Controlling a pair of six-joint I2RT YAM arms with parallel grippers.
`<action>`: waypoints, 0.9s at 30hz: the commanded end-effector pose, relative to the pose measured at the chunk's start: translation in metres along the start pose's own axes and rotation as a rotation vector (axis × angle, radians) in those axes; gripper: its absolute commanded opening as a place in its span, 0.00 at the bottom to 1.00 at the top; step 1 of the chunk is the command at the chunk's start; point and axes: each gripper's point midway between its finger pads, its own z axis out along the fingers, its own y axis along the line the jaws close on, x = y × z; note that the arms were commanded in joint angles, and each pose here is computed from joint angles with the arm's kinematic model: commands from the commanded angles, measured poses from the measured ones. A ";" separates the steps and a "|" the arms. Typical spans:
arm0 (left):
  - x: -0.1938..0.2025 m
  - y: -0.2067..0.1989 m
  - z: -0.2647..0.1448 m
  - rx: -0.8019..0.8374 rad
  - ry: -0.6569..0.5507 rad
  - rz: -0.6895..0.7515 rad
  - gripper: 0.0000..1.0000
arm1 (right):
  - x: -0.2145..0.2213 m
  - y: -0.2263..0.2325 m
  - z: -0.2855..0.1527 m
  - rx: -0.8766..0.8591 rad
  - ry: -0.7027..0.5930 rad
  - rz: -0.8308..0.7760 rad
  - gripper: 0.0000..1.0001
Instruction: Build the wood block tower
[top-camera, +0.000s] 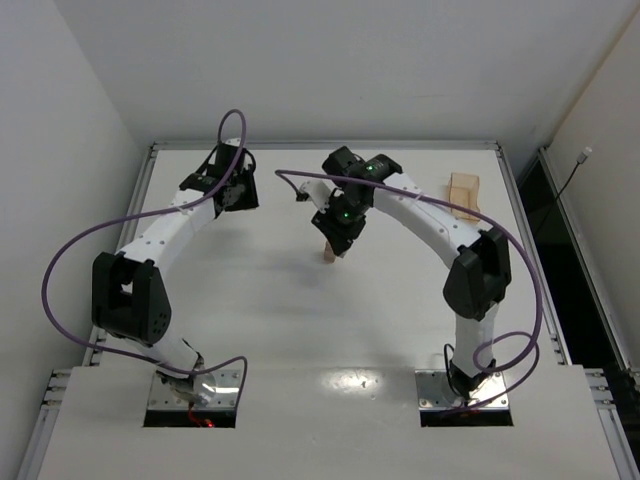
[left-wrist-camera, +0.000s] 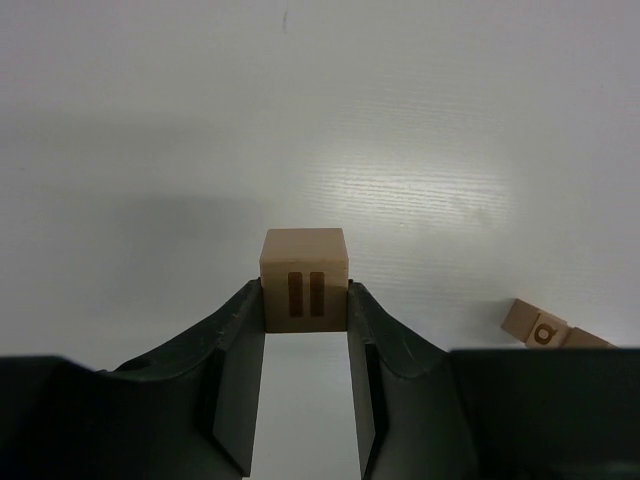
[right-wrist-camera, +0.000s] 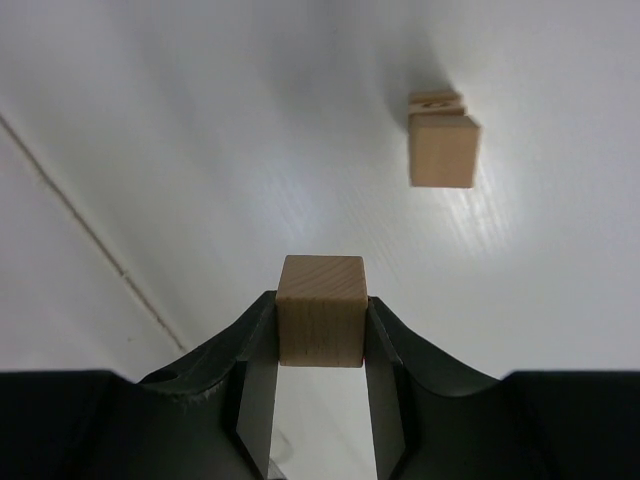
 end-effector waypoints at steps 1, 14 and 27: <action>-0.026 -0.004 -0.016 0.004 -0.088 0.000 0.00 | -0.042 -0.026 -0.026 0.129 -0.179 0.093 0.00; -0.049 0.003 -0.009 -0.009 -0.109 -0.030 0.00 | -0.070 -0.059 -0.022 0.214 -0.288 0.162 0.00; -0.052 0.002 -0.001 -0.020 -0.105 -0.029 0.00 | -0.055 -0.054 0.006 0.165 -0.192 0.138 0.00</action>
